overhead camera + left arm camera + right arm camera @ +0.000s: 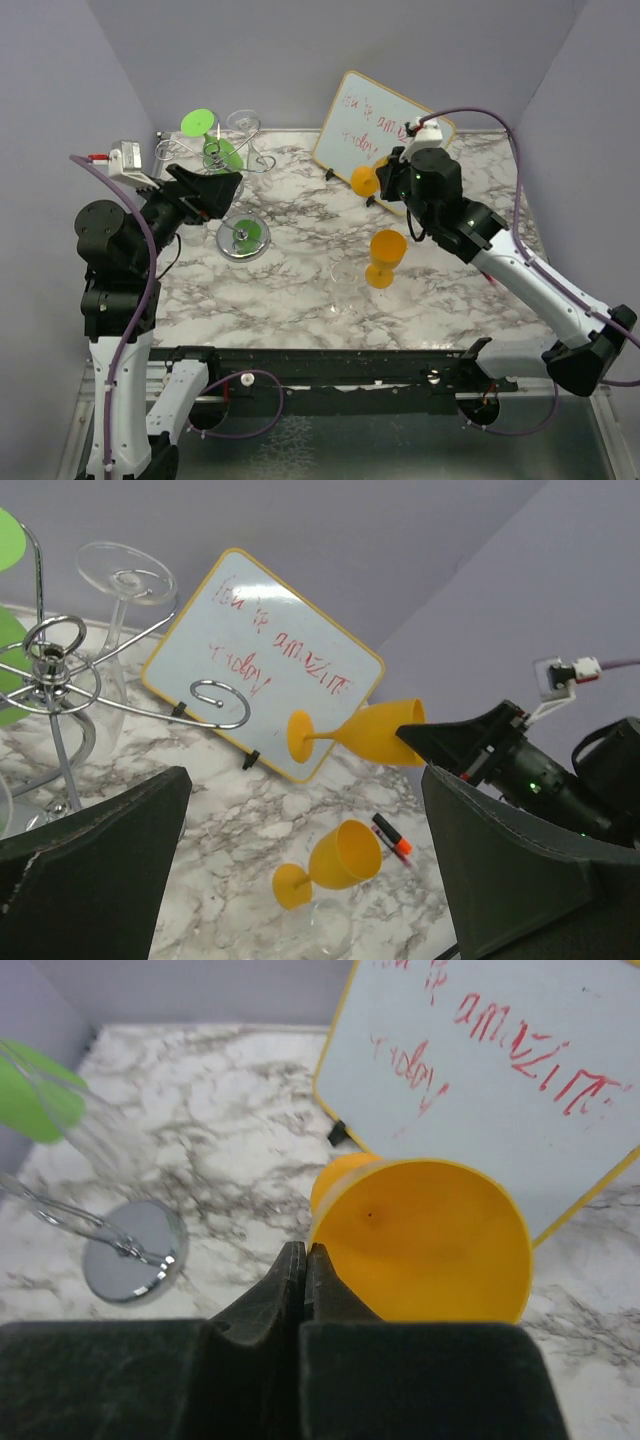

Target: Place the wine glass upside down on the wine glass rack

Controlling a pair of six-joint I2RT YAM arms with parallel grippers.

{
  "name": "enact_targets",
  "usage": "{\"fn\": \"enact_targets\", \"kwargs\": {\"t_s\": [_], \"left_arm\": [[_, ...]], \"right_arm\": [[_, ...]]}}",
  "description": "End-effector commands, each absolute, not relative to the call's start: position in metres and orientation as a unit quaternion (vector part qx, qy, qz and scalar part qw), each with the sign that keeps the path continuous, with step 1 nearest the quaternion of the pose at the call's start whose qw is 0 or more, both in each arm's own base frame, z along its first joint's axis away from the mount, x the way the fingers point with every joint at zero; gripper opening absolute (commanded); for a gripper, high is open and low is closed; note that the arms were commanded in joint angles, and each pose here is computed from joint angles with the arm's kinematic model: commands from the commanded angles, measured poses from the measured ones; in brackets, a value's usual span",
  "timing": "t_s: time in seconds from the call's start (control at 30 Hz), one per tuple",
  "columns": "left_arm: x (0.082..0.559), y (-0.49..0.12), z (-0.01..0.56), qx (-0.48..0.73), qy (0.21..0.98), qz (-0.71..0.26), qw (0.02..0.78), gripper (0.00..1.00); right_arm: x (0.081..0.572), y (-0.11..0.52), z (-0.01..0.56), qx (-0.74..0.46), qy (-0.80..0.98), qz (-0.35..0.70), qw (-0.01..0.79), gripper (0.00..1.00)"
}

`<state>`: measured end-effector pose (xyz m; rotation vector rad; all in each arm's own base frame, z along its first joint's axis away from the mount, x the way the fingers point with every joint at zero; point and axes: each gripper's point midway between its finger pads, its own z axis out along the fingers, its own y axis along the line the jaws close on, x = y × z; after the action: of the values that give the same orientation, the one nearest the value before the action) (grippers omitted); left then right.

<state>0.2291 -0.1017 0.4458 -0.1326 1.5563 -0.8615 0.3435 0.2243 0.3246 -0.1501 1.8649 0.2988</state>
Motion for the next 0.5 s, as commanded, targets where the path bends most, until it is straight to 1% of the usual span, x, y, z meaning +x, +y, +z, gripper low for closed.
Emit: {"fn": "enact_targets", "kwargs": {"t_s": [0.0, 0.1, 0.17, 0.27, 0.33, 0.47], "left_arm": [[0.249, -0.102, 0.465, -0.079, 0.648, -0.401, 0.643, 0.99], [0.261, -0.107, 0.454, -0.079, 0.661, -0.411, 0.622, 0.99], [0.268, -0.111, 0.452, -0.088, 0.667, -0.427, 0.604, 0.99], [0.271, -0.122, 0.460, -0.086, 0.666, -0.464, 0.578, 0.99], [0.273, -0.121, 0.467, -0.098, 0.660, -0.471, 0.576, 0.99], [0.278, -0.126, 0.480, -0.117, 0.652, -0.504, 0.554, 0.99]], "right_arm": [[0.344, 0.218, 0.375, 0.055, 0.747, 0.208, 0.629, 0.00], [0.342, 0.212, 0.389, 0.094, 0.752, 0.212, 0.617, 0.01], [0.339, 0.208, 0.408, 0.099, 0.739, 0.222, 0.628, 0.01], [0.329, 0.207, 0.431, 0.111, 0.713, 0.264, 0.640, 0.01], [0.321, 0.206, 0.445, 0.122, 0.691, 0.299, 0.647, 0.01], [0.302, 0.209, 0.470, 0.110, 0.636, 0.372, 0.668, 0.01]]}}
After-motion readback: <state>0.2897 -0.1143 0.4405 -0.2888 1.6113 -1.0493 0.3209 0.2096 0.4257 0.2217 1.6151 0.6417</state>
